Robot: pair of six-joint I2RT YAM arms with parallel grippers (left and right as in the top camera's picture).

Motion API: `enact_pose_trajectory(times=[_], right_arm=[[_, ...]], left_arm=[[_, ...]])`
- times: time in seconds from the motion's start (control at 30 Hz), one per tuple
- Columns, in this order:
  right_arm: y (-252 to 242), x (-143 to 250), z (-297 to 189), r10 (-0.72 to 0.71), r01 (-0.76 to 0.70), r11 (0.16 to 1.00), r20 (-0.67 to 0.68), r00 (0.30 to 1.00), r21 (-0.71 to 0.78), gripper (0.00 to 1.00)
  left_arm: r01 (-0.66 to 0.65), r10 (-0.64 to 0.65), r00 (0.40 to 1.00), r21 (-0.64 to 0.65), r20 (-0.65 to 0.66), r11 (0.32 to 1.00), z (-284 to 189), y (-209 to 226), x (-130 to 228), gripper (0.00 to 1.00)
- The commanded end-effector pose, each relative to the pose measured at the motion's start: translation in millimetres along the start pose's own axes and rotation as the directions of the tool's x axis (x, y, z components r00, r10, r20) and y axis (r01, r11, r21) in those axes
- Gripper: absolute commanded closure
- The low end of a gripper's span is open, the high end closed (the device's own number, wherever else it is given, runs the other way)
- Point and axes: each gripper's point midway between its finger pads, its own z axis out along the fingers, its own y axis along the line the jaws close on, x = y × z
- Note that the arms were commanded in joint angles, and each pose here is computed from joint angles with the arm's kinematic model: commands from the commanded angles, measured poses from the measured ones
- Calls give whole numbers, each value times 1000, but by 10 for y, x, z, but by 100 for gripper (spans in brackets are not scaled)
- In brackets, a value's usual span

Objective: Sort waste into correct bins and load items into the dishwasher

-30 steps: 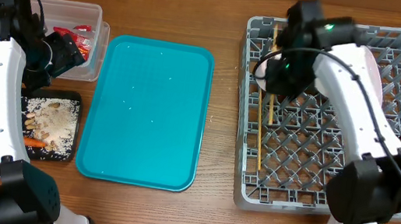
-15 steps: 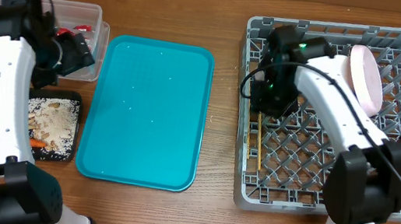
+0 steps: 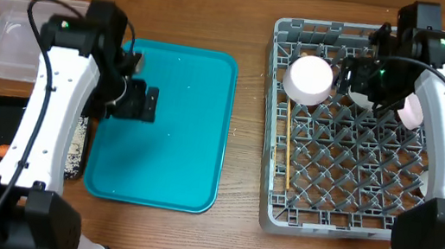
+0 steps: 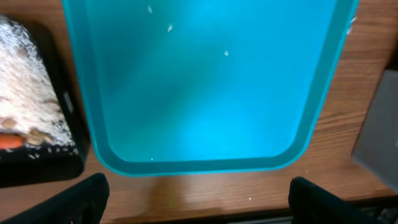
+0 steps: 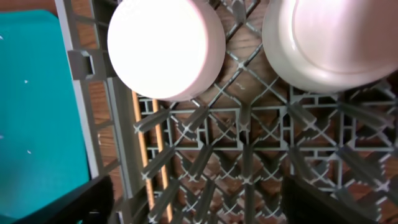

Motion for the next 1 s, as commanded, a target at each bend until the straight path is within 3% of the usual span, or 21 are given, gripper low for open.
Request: enact_pose_trajectory(times=[0.0,0.13,0.27,0.3,0.5,0.97], right_arm=[[63,55,-336,-36,37,999,123,992,-8,0],[69,228,-480,-57,62,998,243,968,-11,0],[-33,514,-552,-74,67,997,344,936,32,0],[-91,614,-590,-73,55,997,374,924,59,0],[-165,1005,-808,-88,49,994,456,885,98,0],[-159,1025,-698,-89,54,994,413,907,96,0]], left_arm=[[24,-24,992,1,122,1000,-54,68,197,5],[23,-18,945,-11,325,1000,-140,141,346,6],[6,-1,853,-8,522,1000,-348,133,550,6],[22,-13,832,-10,554,1000,-387,151,597,0],[40,-25,716,-5,698,999,-669,167,763,0],[40,-25,720,-5,694,999,-658,168,776,0]])
